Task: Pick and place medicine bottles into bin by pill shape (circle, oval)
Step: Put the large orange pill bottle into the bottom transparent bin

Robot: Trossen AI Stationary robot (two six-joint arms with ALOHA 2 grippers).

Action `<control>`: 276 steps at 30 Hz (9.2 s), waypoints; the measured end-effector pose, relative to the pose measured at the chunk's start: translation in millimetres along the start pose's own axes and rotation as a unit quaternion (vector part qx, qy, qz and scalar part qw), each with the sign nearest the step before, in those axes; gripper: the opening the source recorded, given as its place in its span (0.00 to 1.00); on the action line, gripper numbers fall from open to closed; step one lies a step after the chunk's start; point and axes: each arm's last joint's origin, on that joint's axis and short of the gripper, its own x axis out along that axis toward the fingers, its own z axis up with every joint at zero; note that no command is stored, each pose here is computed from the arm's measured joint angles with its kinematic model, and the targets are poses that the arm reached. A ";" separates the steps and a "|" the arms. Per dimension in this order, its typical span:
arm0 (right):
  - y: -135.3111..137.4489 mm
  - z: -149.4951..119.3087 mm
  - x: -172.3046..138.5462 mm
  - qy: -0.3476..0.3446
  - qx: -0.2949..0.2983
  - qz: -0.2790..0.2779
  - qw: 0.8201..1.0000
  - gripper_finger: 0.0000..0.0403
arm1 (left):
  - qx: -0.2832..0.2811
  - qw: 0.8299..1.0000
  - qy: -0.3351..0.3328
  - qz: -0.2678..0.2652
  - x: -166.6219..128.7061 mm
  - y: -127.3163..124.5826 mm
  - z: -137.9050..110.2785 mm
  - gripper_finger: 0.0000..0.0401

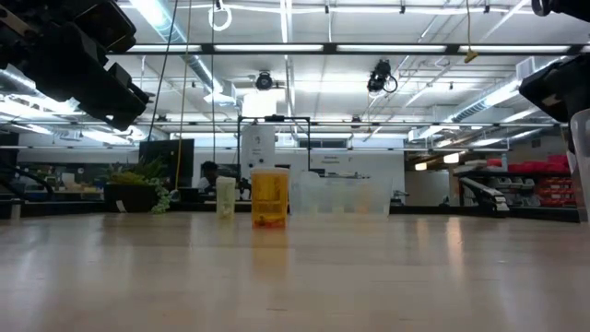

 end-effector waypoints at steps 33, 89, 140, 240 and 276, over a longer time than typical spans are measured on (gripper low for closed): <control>-3.7 32.5 -18.8 -0.059 -0.018 -0.010 0.998 0.66 | 0.000 1.000 0.000 0.000 0.0 -0.1 0.0 0.20; -128.6 166.3 81.1 -0.100 -0.062 -0.054 0.992 0.64 | 0.000 1.000 -0.001 0.000 0.0 -0.1 0.2 0.20; -171.8 229.1 124.9 0.071 -0.072 -0.047 0.994 0.71 | 0.000 1.000 -0.001 0.000 0.0 0.0 0.3 0.20; -2.9 153.3 0.0 0.123 -0.121 0.079 0.982 0.56 | 0.000 1.000 -0.003 0.000 -0.1 0.1 0.5 0.22; 26.5 0.3 -39.3 0.151 0.105 0.001 0.983 0.56 | -0.001 1.000 -0.003 -0.001 -0.1 0.0 0.6 0.21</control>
